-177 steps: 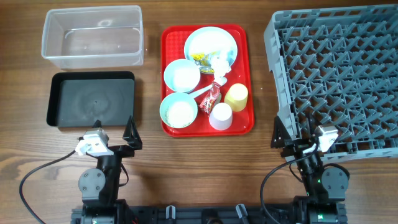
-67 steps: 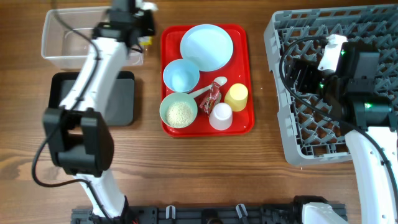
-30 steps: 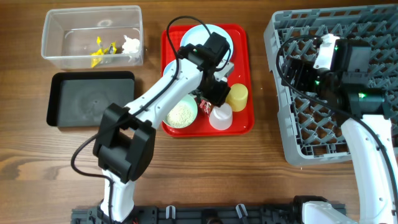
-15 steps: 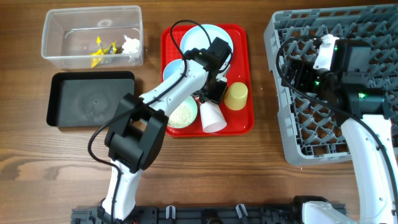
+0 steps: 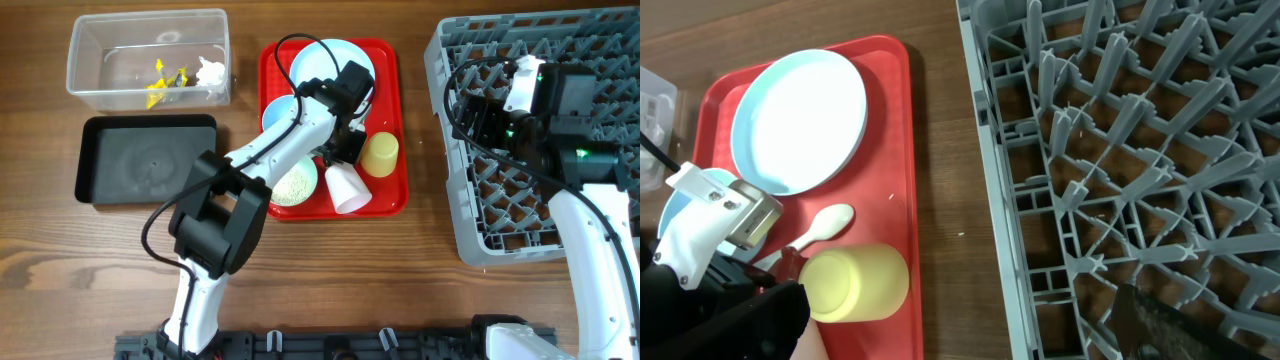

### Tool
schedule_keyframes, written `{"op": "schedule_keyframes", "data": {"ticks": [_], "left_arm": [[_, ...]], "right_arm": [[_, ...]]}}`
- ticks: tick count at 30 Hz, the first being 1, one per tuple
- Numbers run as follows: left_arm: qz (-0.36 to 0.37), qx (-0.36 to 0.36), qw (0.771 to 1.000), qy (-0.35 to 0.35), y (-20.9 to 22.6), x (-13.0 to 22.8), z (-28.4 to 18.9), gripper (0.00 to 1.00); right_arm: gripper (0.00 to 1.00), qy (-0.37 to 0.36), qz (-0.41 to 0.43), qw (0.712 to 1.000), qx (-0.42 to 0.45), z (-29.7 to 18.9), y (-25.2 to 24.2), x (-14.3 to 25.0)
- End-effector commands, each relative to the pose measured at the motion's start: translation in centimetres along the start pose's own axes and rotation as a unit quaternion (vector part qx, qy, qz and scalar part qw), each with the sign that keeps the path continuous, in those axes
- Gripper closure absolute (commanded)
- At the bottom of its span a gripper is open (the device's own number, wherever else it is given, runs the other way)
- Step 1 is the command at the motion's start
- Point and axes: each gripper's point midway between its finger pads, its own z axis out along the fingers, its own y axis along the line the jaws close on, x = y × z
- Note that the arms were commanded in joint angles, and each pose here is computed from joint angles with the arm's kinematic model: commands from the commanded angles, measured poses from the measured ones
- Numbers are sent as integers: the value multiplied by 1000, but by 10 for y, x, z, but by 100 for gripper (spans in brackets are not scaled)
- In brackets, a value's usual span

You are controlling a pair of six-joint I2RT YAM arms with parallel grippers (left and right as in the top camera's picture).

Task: Sort waste into correct bins and load items into the dishwasher rack
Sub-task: 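Drop the red wrapper into the clear plastic bin with the left gripper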

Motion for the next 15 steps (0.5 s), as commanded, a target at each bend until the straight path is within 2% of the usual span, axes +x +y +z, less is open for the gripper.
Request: {"op": "schedule_keyframes", "data": {"ticks": [1, 5, 7, 8, 9, 10, 11, 15], "left_arm": [[-10, 23, 997, -70, -13, -17, -66, 96], [-17, 33, 989, -141, -12, -19, -139, 96], [-48, 2, 984, -169, 21, -20, -165, 96], [-71, -34, 980, -185, 48, -24, -174, 96], [-115, -97, 964, -217, 100, -34, -186, 96], [-143, -133, 951, -239, 134, -41, -193, 96], [-190, -175, 925, -280, 191, -53, -206, 96], [-272, -206, 861, -376, 311, -76, -220, 96]], "right_arm": [[1, 7, -2, 1000, 4, 5, -2, 1], [0, 7, -2, 1000, 4, 5, -2, 1], [0, 7, -2, 1000, 4, 5, -2, 1], [0, 7, -2, 1000, 4, 5, -2, 1], [0, 7, -2, 1000, 4, 5, -2, 1], [0, 7, -2, 1000, 4, 5, -2, 1], [0, 7, -2, 1000, 4, 5, -2, 1], [0, 7, -2, 1000, 4, 5, -2, 1]]}}
